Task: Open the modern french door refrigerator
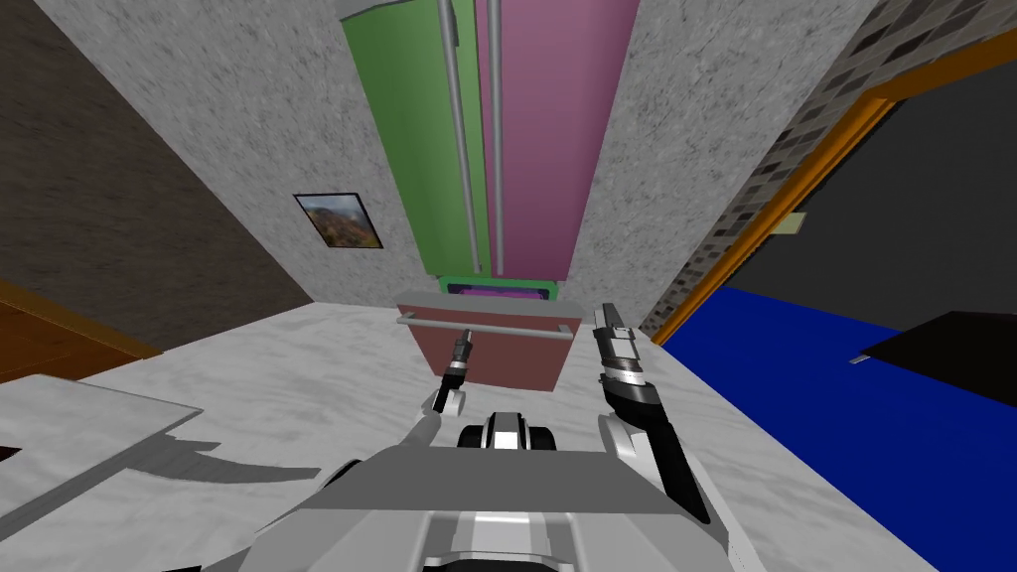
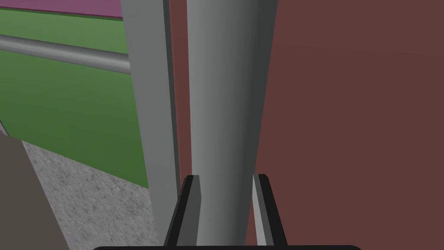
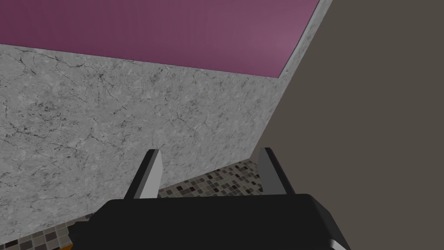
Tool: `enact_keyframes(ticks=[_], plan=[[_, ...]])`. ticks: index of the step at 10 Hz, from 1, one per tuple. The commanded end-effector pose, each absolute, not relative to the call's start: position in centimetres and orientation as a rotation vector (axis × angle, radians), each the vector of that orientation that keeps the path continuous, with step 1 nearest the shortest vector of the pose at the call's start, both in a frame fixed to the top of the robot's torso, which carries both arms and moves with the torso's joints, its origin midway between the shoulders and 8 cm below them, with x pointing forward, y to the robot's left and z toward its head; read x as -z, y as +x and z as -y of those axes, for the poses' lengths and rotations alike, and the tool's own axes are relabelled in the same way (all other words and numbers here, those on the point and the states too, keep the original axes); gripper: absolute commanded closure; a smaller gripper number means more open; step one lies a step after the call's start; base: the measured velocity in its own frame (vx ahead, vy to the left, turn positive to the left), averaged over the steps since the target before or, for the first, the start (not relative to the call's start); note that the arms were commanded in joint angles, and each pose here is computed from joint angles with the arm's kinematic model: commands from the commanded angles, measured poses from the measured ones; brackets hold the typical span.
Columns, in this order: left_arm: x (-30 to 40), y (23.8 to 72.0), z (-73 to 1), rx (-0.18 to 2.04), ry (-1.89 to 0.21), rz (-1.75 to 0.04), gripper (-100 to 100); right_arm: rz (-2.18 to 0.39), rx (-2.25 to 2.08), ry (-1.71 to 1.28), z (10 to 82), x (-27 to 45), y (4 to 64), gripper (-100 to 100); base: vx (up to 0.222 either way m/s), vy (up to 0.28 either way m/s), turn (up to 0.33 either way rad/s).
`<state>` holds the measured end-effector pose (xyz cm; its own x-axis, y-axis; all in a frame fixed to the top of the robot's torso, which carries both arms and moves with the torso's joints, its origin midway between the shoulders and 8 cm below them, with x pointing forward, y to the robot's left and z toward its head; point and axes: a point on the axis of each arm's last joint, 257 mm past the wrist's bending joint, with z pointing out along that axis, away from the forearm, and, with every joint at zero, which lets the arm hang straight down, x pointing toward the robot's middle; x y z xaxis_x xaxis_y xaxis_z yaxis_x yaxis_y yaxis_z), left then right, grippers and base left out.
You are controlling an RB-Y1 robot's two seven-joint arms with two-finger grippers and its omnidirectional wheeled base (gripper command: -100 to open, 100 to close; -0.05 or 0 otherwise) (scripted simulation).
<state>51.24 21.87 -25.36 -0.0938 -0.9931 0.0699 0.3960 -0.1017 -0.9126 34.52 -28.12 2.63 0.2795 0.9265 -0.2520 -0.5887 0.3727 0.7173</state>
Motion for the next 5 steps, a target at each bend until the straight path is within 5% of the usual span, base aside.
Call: enact_keyframes(ticks=[1,4,5], plan=[[25.1,51.3,-21.9,1.5,-0.916,-0.908,100,-0.725,-1.088,0.552,28.1,-2.6,34.5,0,-0.05,-0.009,0.003],[24.1,51.5,-21.7,1.517,-0.894,-0.895,100,-0.725,-1.088,0.552,28.1,-2.6,34.5,0,-0.154,0.007,0.03],[24.3,52.7,-21.5,1.506,-0.919,-0.92,-100,-0.725,-1.088,0.552,28.1,-2.6,34.5,0,-0.132,0.002,0.034]])
